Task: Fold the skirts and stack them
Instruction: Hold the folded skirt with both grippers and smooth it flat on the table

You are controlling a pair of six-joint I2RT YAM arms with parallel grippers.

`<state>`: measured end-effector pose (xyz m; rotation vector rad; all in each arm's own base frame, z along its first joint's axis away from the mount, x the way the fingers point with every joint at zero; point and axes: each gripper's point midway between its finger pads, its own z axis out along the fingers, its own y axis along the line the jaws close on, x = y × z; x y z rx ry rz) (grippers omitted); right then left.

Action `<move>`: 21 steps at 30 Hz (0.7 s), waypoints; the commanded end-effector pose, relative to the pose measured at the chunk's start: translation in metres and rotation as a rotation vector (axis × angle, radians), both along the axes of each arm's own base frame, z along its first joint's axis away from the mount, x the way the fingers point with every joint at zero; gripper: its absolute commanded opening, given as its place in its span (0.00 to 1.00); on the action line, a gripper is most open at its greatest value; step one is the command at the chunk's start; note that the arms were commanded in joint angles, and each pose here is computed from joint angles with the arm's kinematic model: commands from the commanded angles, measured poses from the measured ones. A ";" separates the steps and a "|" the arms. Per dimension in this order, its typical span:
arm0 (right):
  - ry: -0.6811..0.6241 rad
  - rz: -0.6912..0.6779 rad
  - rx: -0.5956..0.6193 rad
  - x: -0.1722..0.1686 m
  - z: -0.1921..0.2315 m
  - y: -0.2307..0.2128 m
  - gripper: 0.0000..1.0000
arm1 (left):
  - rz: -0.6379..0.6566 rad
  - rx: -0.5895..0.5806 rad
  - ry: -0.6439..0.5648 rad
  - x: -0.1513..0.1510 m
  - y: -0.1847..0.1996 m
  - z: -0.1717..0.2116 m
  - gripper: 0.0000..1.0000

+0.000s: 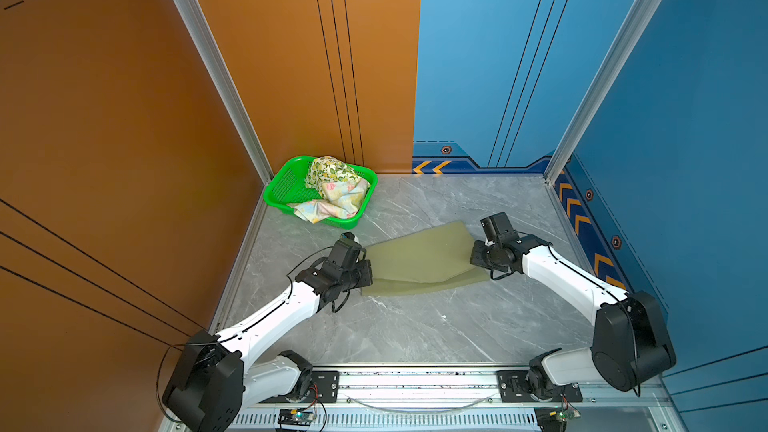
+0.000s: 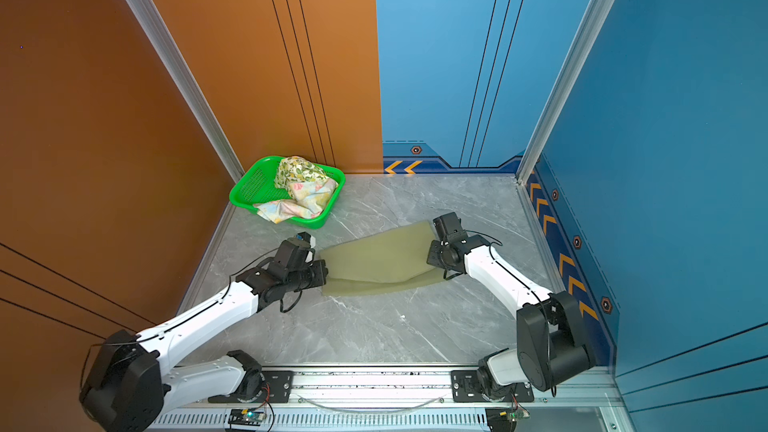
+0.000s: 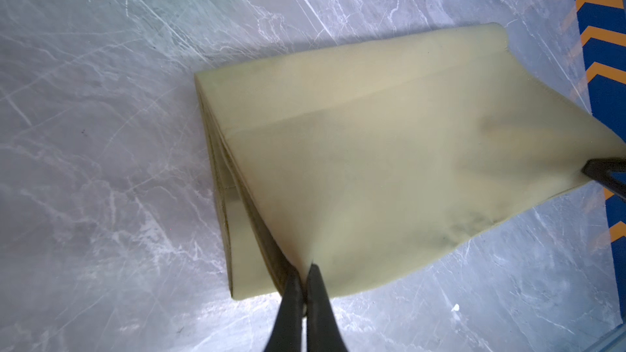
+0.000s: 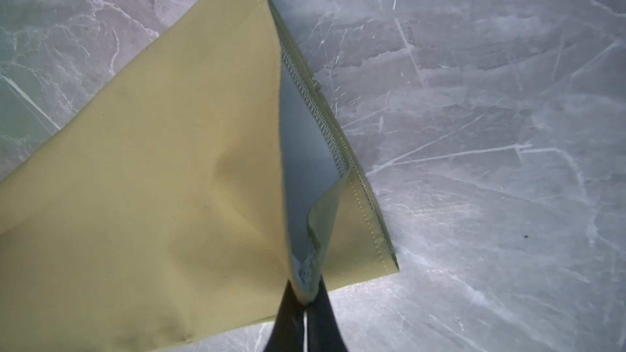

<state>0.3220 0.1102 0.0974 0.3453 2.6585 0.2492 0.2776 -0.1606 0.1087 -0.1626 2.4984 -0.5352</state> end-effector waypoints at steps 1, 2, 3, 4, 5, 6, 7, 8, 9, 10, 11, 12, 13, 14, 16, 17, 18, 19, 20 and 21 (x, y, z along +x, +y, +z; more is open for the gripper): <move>0.014 -0.001 -0.034 -0.012 0.002 -0.010 0.00 | 0.003 0.027 0.040 -0.013 0.011 -0.011 0.00; 0.021 -0.002 -0.035 -0.015 0.000 -0.012 0.00 | 0.006 0.028 0.047 -0.015 0.012 -0.015 0.00; 0.027 -0.002 -0.036 -0.018 -0.003 -0.012 0.00 | 0.007 0.029 0.054 -0.017 0.013 -0.018 0.00; 0.035 -0.003 -0.035 -0.021 -0.006 -0.013 0.00 | 0.007 0.029 0.060 -0.019 0.013 -0.022 0.00; 0.043 -0.003 -0.036 -0.024 -0.009 -0.013 0.00 | 0.008 0.031 0.068 -0.020 0.014 -0.026 0.00; 0.050 -0.003 -0.037 -0.027 -0.012 -0.014 0.01 | 0.009 0.031 0.071 -0.021 0.014 -0.028 0.00; 0.055 -0.002 -0.039 -0.030 -0.015 -0.014 0.01 | 0.009 0.033 0.080 -0.022 0.015 -0.032 0.00; 0.062 -0.003 -0.039 -0.033 -0.018 -0.015 0.01 | 0.010 0.034 0.087 -0.023 0.015 -0.036 0.00; 0.068 -0.004 -0.038 -0.035 -0.021 -0.015 0.01 | 0.009 0.037 0.093 -0.025 0.016 -0.039 0.00; 0.073 -0.002 -0.037 -0.038 -0.024 -0.014 0.01 | 0.011 0.041 0.100 -0.026 0.017 -0.043 0.00; 0.078 -0.001 -0.038 -0.040 -0.028 -0.014 0.02 | 0.012 0.042 0.105 -0.027 0.017 -0.045 0.00; 0.084 0.000 -0.039 -0.042 -0.032 -0.013 0.03 | 0.013 0.041 0.110 -0.027 0.017 -0.048 0.00; 0.094 0.004 -0.041 -0.044 -0.037 -0.013 0.04 | 0.010 0.040 0.117 -0.029 0.016 -0.051 0.00; 0.101 0.008 -0.044 -0.045 -0.041 -0.012 0.06 | 0.011 0.040 0.120 -0.029 0.016 -0.053 0.00; 0.118 0.019 -0.054 -0.047 -0.047 -0.011 0.16 | 0.011 0.044 0.132 -0.031 0.016 -0.057 0.00; 0.122 0.024 -0.056 -0.048 -0.048 -0.011 0.22 | 0.010 0.047 0.136 -0.032 0.016 -0.059 0.00; 0.119 0.026 -0.058 -0.048 -0.047 -0.011 0.29 | 0.007 0.049 0.140 -0.033 0.016 -0.060 0.00; 0.110 0.027 -0.060 -0.046 -0.045 -0.011 0.35 | 0.008 0.052 0.142 -0.033 0.017 -0.060 0.12; 0.100 0.028 -0.062 -0.045 -0.042 -0.011 0.40 | 0.009 0.056 0.139 -0.032 0.017 -0.059 0.23; 0.090 0.029 -0.068 -0.044 -0.038 -0.012 0.46 | 0.010 0.061 0.136 -0.032 0.018 -0.057 0.32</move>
